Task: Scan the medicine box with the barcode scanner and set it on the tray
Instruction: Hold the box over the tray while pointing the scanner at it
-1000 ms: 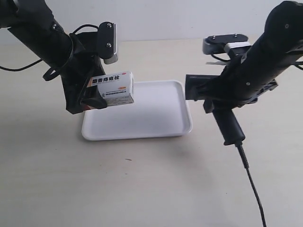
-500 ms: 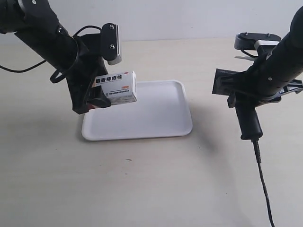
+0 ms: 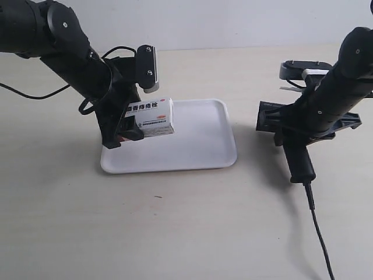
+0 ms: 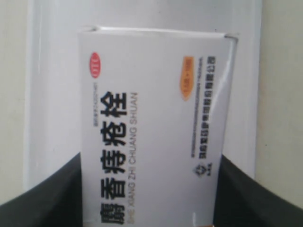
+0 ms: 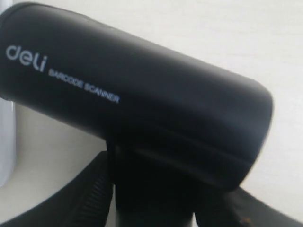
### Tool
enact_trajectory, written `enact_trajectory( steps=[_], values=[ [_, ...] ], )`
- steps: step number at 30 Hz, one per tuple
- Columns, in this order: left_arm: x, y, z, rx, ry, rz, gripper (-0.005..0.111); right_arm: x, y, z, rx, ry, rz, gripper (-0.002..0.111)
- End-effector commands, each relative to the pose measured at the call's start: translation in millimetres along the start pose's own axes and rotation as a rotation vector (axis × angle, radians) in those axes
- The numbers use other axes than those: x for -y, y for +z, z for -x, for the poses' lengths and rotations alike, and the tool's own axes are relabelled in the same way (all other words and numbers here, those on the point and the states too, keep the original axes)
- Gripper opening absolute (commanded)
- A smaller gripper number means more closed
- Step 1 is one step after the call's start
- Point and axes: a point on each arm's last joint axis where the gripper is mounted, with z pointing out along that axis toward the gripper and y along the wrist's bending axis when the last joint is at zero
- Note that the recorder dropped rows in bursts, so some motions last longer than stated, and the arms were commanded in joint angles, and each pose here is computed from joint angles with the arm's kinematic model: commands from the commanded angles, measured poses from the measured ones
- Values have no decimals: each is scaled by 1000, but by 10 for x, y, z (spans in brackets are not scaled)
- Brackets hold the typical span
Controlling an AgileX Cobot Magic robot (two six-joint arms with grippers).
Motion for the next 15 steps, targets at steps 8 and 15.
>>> enact_trajectory(
  steps=[8,15],
  values=[
    [-13,48,21,7,-7,-2,0,-5,123,28,8,2,31,0],
    [-11,63,16,5,-8,-5,0,-4,128,27,7,5,31,4]
  ],
)
